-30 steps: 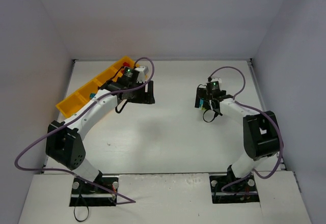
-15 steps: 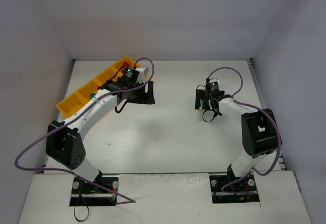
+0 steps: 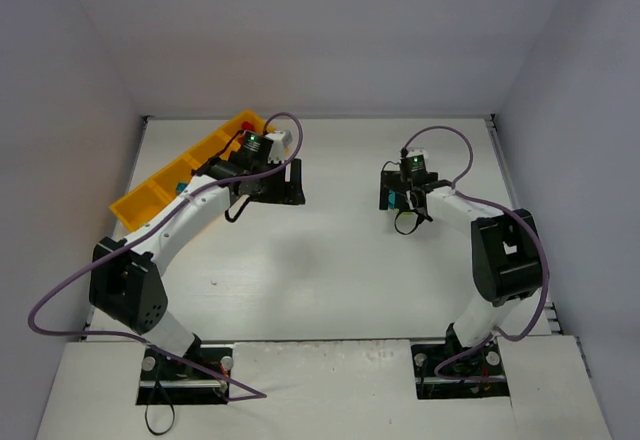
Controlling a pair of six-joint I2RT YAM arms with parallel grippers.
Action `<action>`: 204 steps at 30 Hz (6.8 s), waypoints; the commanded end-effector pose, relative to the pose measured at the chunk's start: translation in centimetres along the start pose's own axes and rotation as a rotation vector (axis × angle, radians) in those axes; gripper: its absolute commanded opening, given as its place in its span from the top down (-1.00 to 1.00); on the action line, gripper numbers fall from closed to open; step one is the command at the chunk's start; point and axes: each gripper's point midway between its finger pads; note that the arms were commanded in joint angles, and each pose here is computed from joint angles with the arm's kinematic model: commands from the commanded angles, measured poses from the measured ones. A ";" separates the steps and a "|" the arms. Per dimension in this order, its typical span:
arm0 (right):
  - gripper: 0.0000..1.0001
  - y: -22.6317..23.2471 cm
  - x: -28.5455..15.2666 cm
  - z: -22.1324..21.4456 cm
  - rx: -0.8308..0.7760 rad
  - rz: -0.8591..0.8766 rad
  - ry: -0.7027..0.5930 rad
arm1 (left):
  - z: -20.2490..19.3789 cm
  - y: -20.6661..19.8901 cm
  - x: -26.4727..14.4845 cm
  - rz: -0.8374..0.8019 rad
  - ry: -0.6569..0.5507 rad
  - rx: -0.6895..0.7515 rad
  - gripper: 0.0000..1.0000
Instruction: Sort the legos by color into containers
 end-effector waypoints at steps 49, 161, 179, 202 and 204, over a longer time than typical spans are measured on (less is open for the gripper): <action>1.00 7.2 -7.6 10.8 0.535 0.278 -0.226 | 5.0 -9.0 -4.2 -0.294 -0.335 0.150 -0.35; 1.00 8.9 -15.3 11.1 0.861 0.614 -0.165 | 5.3 -3.1 -6.3 0.096 -0.527 -0.121 1.00; 1.00 9.1 -15.8 6.7 0.324 0.591 -0.175 | -2.4 24.7 -12.0 0.646 -0.375 -0.576 1.00; 1.00 9.0 -15.4 5.8 0.225 0.595 -0.163 | -8.0 32.2 -13.0 0.845 -0.256 -0.722 0.25; 1.00 9.0 -15.5 5.7 0.209 0.600 -0.162 | -7.9 32.2 -13.3 0.850 -0.257 -0.719 0.15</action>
Point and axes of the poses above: each gripper's point midway between its finger pads, its own x axis out along the fingers, its own y axis along the line the jaws close on, z = x × y, and after that the axes turned 10 degrees about x, right-handed
